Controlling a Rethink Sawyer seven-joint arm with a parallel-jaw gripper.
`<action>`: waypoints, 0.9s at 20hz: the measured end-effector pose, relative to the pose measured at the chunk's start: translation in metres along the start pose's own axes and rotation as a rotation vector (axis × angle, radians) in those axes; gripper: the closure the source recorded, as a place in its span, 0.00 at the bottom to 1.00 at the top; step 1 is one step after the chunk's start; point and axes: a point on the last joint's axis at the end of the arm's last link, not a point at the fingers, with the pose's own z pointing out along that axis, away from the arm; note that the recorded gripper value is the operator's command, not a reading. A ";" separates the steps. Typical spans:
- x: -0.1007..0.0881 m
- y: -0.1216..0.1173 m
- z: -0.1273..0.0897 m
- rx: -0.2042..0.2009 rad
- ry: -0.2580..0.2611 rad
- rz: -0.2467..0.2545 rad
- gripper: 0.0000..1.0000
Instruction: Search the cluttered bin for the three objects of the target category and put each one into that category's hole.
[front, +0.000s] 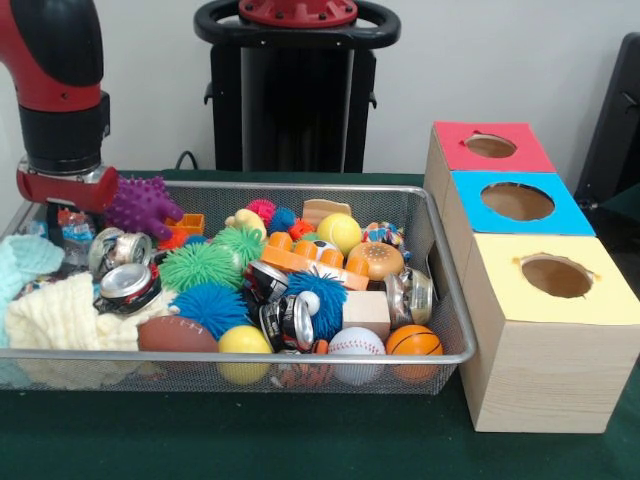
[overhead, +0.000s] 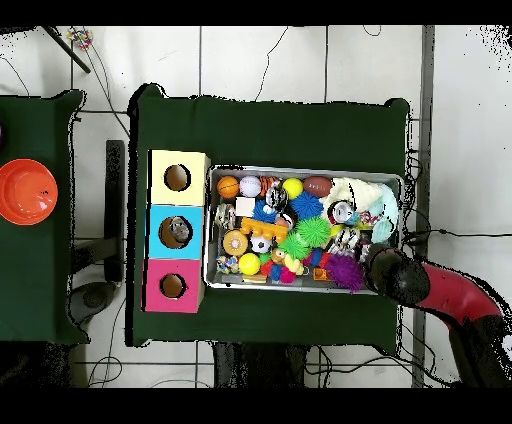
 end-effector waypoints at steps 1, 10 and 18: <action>0.001 0.000 0.001 0.000 -0.002 0.001 0.00; 0.011 -0.002 0.008 0.002 -0.005 0.008 1.00; 0.012 -0.002 0.007 0.002 -0.006 0.008 1.00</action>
